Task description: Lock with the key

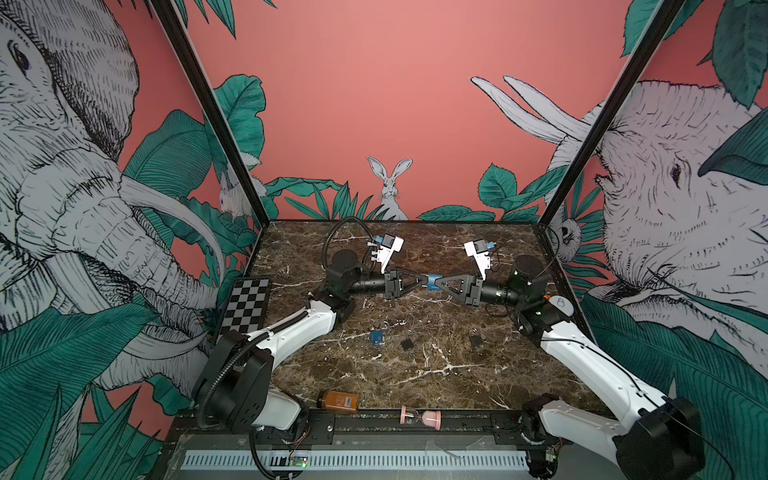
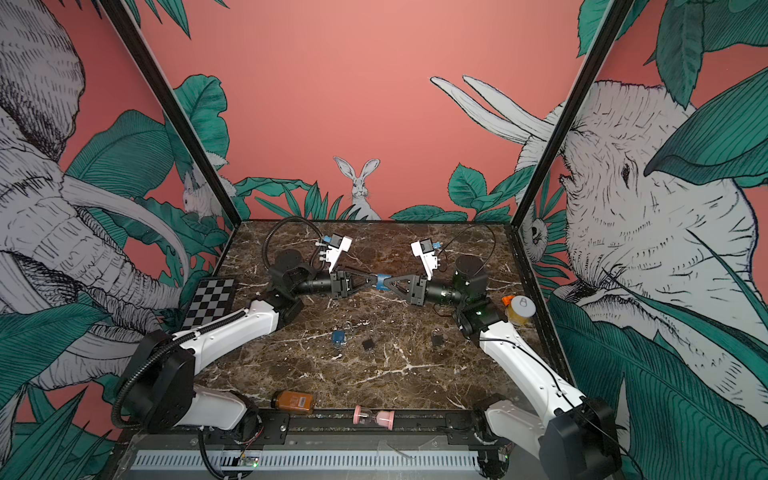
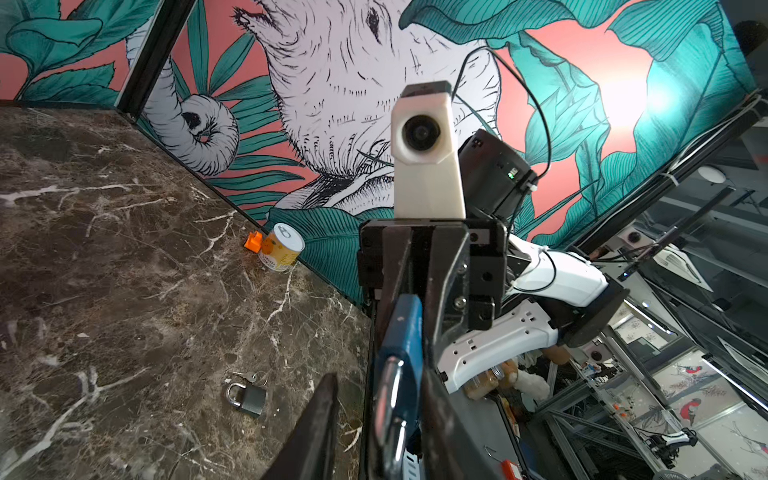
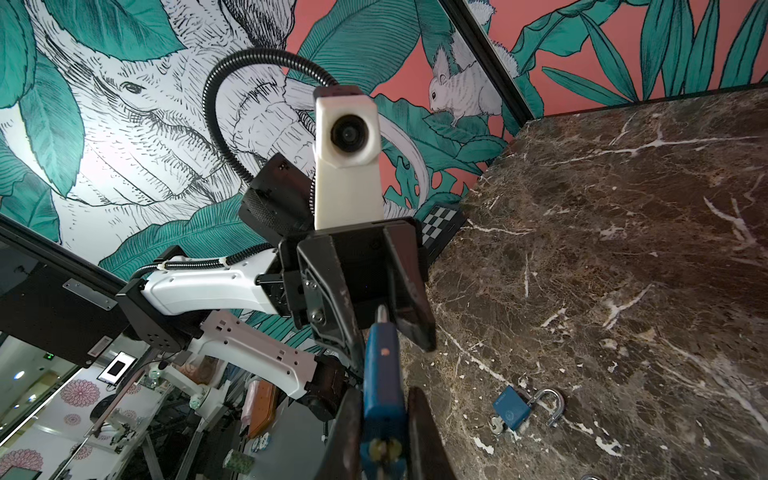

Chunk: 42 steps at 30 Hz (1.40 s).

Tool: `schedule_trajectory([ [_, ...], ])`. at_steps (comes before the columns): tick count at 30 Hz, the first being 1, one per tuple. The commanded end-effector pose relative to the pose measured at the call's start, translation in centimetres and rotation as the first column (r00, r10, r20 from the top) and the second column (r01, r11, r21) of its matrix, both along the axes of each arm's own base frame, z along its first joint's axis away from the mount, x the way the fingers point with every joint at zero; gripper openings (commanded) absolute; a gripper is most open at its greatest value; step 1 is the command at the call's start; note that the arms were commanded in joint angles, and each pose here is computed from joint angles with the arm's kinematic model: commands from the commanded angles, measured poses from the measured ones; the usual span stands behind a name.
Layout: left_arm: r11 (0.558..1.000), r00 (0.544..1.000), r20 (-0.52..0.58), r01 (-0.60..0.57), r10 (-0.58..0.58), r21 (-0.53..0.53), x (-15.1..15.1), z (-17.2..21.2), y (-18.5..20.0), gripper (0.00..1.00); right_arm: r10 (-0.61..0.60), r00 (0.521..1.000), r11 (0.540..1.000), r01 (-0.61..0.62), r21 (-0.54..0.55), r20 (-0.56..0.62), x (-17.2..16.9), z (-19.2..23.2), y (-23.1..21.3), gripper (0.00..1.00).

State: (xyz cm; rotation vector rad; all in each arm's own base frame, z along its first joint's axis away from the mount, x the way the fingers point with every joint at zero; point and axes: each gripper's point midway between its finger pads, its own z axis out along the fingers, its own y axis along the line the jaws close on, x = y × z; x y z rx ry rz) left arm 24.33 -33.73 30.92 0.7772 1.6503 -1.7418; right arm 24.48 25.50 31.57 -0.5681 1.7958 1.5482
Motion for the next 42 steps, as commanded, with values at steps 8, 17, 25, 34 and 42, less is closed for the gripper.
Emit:
schedule_trajectory([
  [8,0.997,0.998,0.046,0.052,-0.05,-0.054,-1.0,2.0,-0.9,0.28,0.007,0.997,0.999,-0.01,0.045,0.077,0.0,2.1,0.0,0.0],
  [17,0.996,0.997,0.054,0.06,-0.056,-0.07,-1.2,2.6,-0.8,0.26,0.013,0.998,0.999,-0.015,0.03,0.062,-0.1,1.4,0.0,0.0],
  [25,0.993,0.995,0.055,0.093,-0.089,-0.071,-1.9,2.7,-1.0,0.23,0.017,0.998,0.999,-0.019,0.027,0.067,0.0,1.2,0.1,0.0],
  [34,0.989,0.99,0.06,0.129,-0.125,-0.072,-2.6,2.9,-1.4,0.22,0.026,0.997,0.999,-0.028,0.025,0.067,0.1,1.0,0.2,0.0],
  [42,0.985,0.987,0.061,0.155,-0.151,-0.08,-3.1,3.2,-1.6,0.21,0.023,0.998,0.999,-0.024,0.02,0.063,0.4,0.6,0.3,0.0],
])
